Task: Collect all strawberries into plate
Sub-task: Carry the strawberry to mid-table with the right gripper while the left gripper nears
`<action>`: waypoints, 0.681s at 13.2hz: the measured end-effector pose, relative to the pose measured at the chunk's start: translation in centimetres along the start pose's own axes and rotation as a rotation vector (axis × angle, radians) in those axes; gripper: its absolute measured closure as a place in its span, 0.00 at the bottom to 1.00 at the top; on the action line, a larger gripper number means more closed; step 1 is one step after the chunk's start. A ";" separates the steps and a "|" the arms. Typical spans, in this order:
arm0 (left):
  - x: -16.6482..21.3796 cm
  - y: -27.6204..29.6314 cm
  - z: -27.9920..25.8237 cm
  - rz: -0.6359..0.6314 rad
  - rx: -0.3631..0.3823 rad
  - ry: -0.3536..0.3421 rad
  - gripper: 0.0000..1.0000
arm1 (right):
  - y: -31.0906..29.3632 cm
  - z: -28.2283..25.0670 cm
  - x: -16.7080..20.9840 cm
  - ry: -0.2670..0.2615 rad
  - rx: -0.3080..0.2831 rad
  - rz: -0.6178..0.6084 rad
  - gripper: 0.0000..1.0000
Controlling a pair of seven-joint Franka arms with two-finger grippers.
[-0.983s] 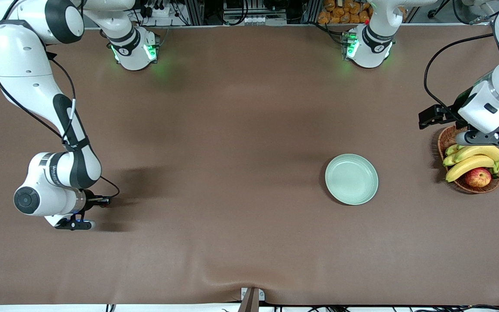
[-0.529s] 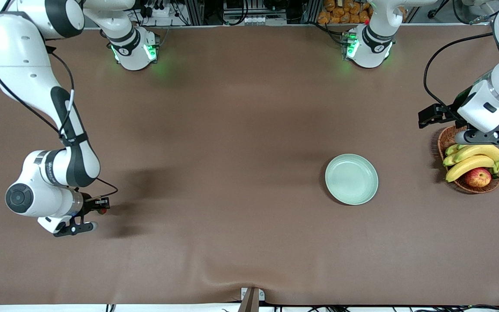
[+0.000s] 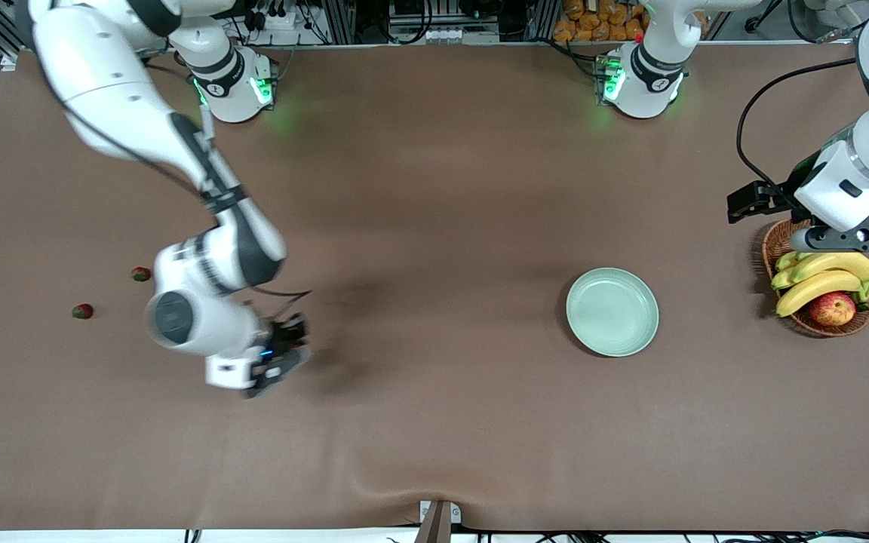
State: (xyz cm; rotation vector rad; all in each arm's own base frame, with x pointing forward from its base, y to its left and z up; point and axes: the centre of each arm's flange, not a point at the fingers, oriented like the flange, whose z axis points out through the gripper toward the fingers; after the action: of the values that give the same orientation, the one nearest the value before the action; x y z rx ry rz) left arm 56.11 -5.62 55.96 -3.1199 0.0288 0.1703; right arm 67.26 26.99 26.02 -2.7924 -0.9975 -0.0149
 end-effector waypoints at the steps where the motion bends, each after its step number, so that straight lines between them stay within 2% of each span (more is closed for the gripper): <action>1: 0.0 0.0 0.2 0.000 0.000 -0.003 0.00 | -4.1 0.8 1.6 0.031 -0.006 -0.024 0.69; 3: 0.0 0.0 0.5 0.000 0.001 -0.010 0.00 | -12.3 3.0 3.9 0.085 -0.005 -0.046 0.69; 5: -0.1 0.0 0.7 0.000 0.001 -0.015 0.00 | -19.0 5.4 4.6 0.108 0.008 -0.045 0.69; 9: -0.1 0.0 0.7 0.000 0.001 -0.015 0.00 | -27.3 9.2 4.8 0.157 0.033 0.042 0.69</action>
State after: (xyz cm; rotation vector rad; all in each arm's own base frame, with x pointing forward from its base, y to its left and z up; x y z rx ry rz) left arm 55.89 -5.62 55.28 -3.1169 0.0294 0.1936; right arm 53.29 52.32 21.68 -2.7318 -0.8928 -0.2070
